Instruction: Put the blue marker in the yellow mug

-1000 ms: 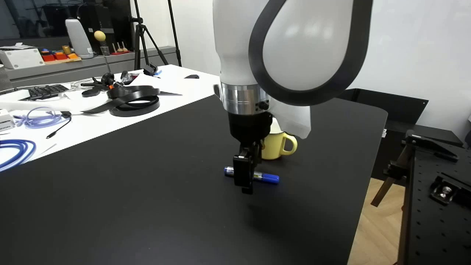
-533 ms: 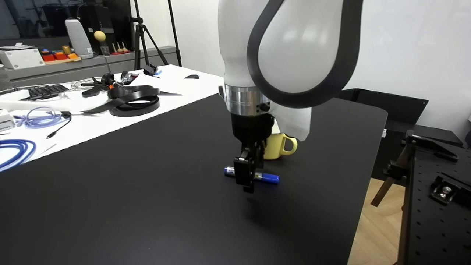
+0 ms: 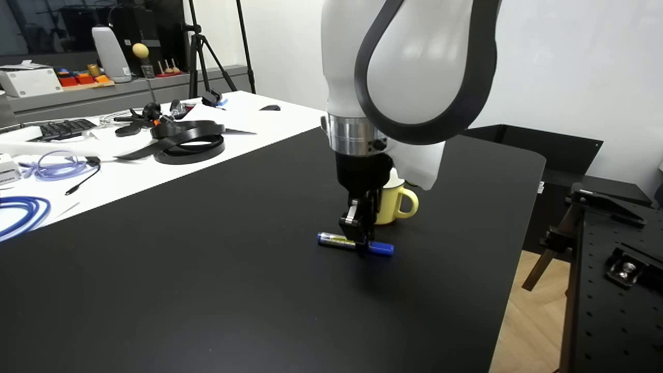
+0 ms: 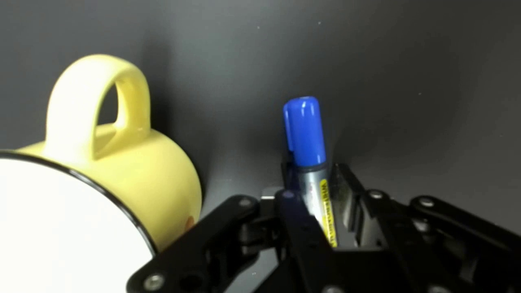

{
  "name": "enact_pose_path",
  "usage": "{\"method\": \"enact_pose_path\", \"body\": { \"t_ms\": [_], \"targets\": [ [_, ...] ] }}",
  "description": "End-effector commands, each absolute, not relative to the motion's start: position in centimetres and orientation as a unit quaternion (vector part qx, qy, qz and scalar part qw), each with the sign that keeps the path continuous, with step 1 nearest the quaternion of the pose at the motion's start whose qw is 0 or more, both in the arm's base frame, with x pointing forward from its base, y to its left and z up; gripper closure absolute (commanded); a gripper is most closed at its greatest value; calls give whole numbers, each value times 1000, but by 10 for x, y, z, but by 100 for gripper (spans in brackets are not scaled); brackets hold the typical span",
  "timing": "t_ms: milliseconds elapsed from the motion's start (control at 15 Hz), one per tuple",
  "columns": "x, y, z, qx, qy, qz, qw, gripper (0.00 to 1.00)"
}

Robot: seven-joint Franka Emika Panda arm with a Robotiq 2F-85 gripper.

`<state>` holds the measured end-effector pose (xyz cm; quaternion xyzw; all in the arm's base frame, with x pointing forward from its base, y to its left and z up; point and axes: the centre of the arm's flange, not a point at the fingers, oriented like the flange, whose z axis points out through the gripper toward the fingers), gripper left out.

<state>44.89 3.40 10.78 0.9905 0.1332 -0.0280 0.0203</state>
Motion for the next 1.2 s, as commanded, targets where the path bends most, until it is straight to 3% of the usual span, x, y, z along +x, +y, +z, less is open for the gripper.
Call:
{"method": "enact_pose_path", "body": {
  "t_ms": [0, 133, 600, 933, 1133],
  "targets": [
    [454, 26, 104, 992, 119, -28, 20, 99],
    [456, 30, 112, 992, 125, -23, 20, 95],
    [463, 64, 198, 986, 164, -9, 27, 95],
    [459, 61, 254, 974, 184, -133, 10, 95],
    [455, 37, 281, 964, 168, -201, 39, 95]
  ]
}}
